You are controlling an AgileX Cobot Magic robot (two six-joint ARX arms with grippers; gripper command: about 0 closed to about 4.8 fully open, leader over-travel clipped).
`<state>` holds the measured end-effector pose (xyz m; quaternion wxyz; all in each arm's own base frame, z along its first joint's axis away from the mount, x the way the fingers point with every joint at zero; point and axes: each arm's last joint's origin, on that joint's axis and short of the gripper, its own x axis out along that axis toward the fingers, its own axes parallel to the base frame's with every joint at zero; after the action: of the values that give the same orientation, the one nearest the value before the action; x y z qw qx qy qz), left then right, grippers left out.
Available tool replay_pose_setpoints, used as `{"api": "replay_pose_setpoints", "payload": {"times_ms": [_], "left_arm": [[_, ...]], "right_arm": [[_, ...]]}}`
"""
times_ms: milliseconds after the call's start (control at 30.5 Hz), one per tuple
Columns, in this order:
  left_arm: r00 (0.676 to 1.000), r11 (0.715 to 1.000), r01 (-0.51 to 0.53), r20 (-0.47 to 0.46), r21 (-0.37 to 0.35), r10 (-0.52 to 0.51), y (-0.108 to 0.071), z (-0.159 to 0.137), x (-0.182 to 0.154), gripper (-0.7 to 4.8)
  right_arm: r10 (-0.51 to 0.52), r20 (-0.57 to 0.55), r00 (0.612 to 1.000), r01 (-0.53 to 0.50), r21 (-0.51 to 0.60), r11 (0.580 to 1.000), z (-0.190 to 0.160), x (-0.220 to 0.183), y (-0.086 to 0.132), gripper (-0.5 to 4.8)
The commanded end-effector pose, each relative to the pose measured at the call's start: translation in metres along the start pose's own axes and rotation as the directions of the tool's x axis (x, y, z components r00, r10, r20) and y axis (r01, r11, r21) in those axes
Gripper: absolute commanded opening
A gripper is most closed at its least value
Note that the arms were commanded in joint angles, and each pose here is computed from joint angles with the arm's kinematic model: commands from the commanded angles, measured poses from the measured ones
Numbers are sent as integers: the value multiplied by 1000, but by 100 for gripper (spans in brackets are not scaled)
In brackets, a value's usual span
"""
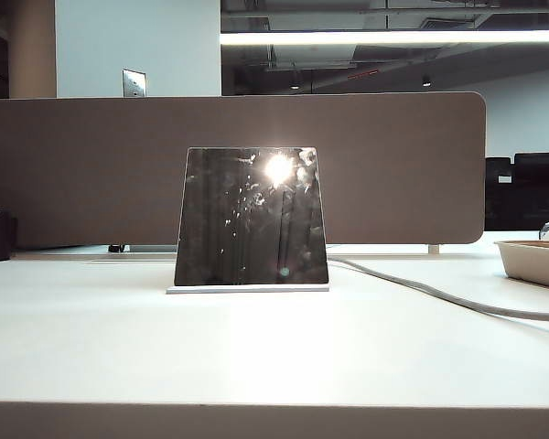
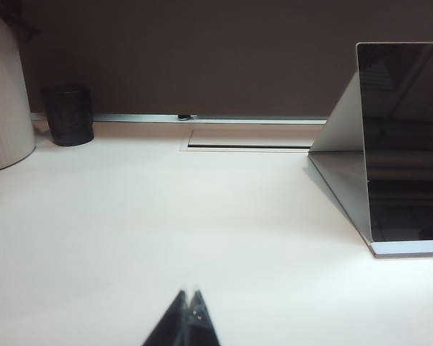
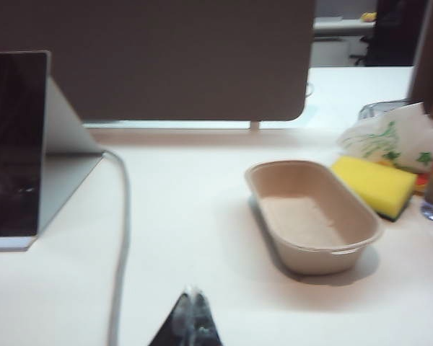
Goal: Push the base of the mirror on the table to move it forward for a short distance.
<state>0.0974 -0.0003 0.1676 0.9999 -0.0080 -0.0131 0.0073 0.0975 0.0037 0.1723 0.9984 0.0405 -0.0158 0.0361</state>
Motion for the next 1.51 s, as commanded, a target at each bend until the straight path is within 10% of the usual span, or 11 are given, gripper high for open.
{"api": "replay_pose_setpoints", "payload": {"times_ms": [33,1507], "left_arm": [[1000,1000,5,10,4,-5,0,1,0,-1],[1000,1000,5,10,4,-5,0,1,0,-1]], "right_arm": [[-5,36,999,5,-1,1000,1,0,-1,-1],[-18,15,1000,19,-23,1000,-2,0,0,-1]]}}
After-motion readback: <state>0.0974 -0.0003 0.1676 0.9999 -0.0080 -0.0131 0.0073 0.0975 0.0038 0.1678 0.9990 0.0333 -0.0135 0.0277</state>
